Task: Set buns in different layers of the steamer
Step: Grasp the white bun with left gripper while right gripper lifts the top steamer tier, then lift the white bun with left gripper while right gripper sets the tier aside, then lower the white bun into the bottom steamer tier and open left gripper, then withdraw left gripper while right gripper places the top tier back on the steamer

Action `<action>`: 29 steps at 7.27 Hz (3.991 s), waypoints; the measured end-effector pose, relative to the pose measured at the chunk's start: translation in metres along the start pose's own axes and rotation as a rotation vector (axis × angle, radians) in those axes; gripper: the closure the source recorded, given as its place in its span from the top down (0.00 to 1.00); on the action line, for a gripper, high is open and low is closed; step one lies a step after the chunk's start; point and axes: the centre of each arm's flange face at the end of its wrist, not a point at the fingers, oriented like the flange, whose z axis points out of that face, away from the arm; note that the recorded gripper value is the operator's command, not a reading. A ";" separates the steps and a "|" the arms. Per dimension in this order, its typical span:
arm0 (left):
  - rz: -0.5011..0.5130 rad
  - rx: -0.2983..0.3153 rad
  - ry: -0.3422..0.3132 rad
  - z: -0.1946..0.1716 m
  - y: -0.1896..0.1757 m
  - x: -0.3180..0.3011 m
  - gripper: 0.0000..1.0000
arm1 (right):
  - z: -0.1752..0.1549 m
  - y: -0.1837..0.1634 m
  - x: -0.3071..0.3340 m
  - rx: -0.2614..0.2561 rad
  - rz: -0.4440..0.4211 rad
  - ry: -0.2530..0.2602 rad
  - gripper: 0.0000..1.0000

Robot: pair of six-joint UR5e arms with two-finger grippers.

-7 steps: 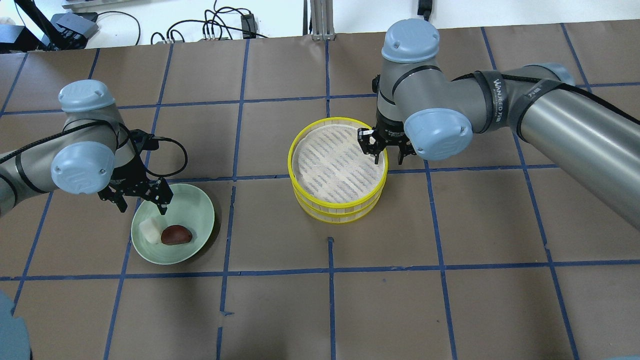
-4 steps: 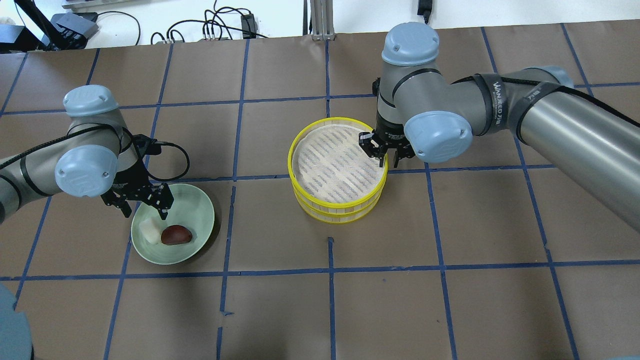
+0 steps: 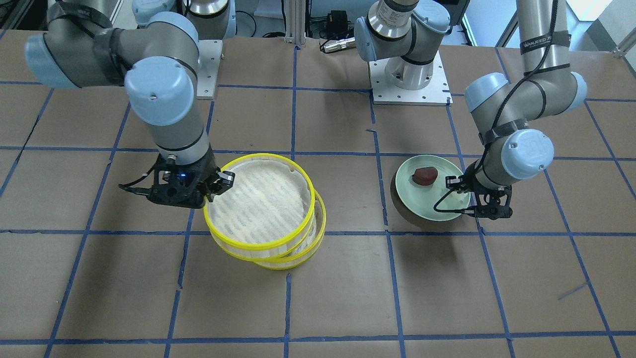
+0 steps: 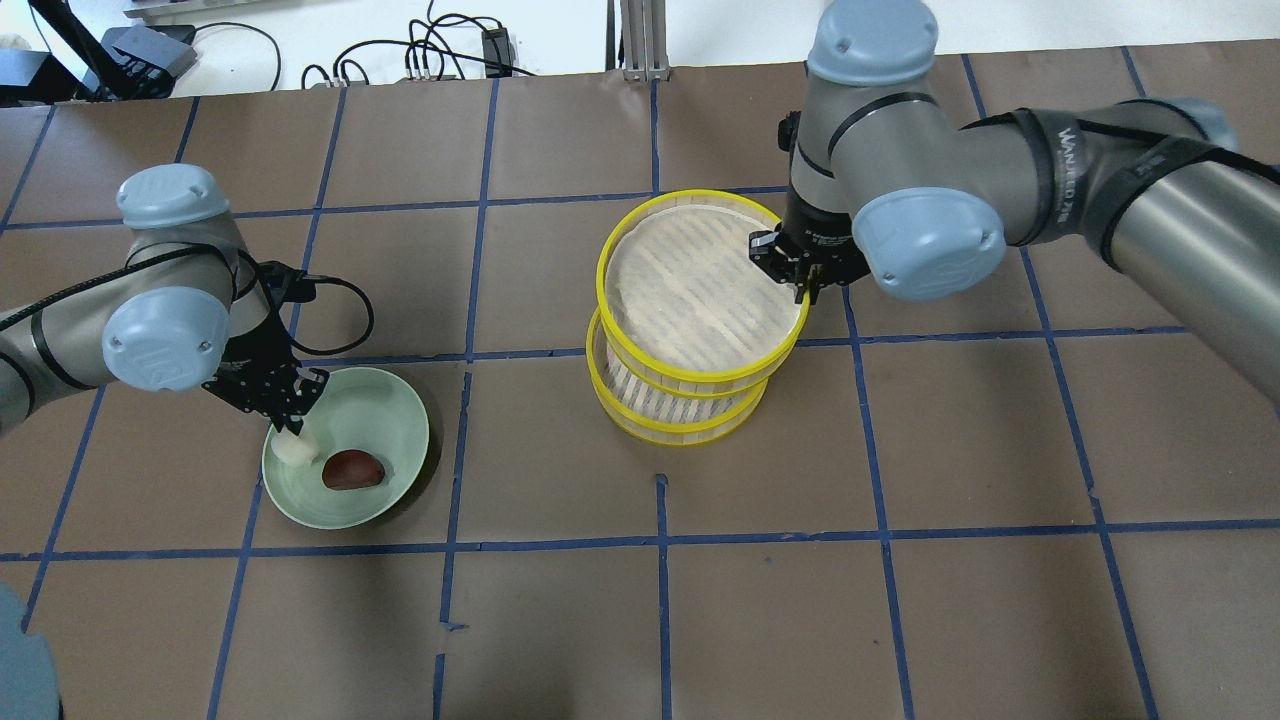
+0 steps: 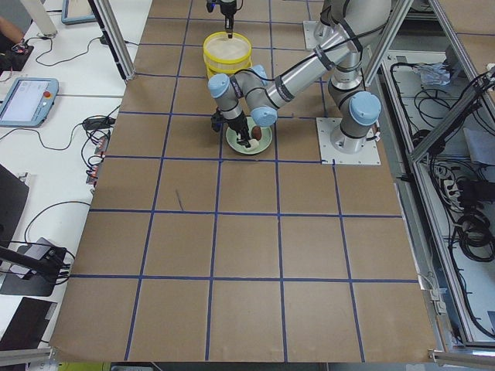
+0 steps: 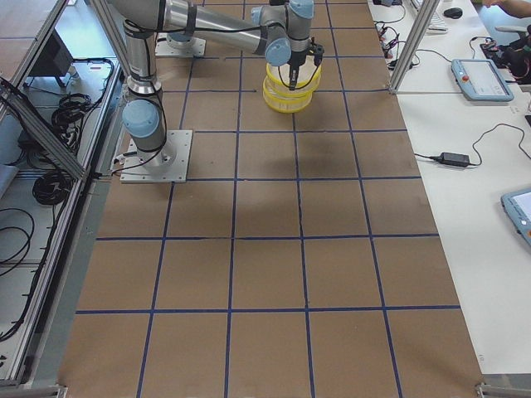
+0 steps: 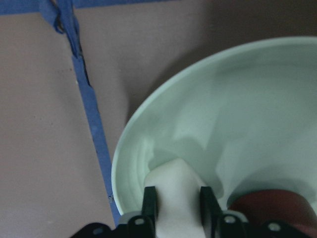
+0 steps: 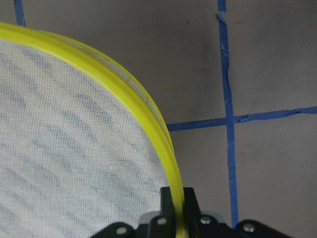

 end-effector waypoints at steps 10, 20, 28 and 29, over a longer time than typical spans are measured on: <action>-0.042 0.400 0.127 -0.204 0.062 0.090 0.00 | 0.010 -0.053 0.211 -0.004 -0.148 0.012 0.07; -0.237 0.400 0.280 -0.104 0.020 0.356 1.00 | 0.010 -0.053 0.211 -0.003 -0.140 0.011 0.08; -0.078 0.363 0.190 -0.205 0.035 0.164 1.00 | -0.005 -0.031 0.097 0.021 0.023 0.020 0.08; -0.089 0.335 0.184 -0.233 0.056 0.132 1.00 | -0.006 -0.015 0.044 0.029 0.084 0.017 0.08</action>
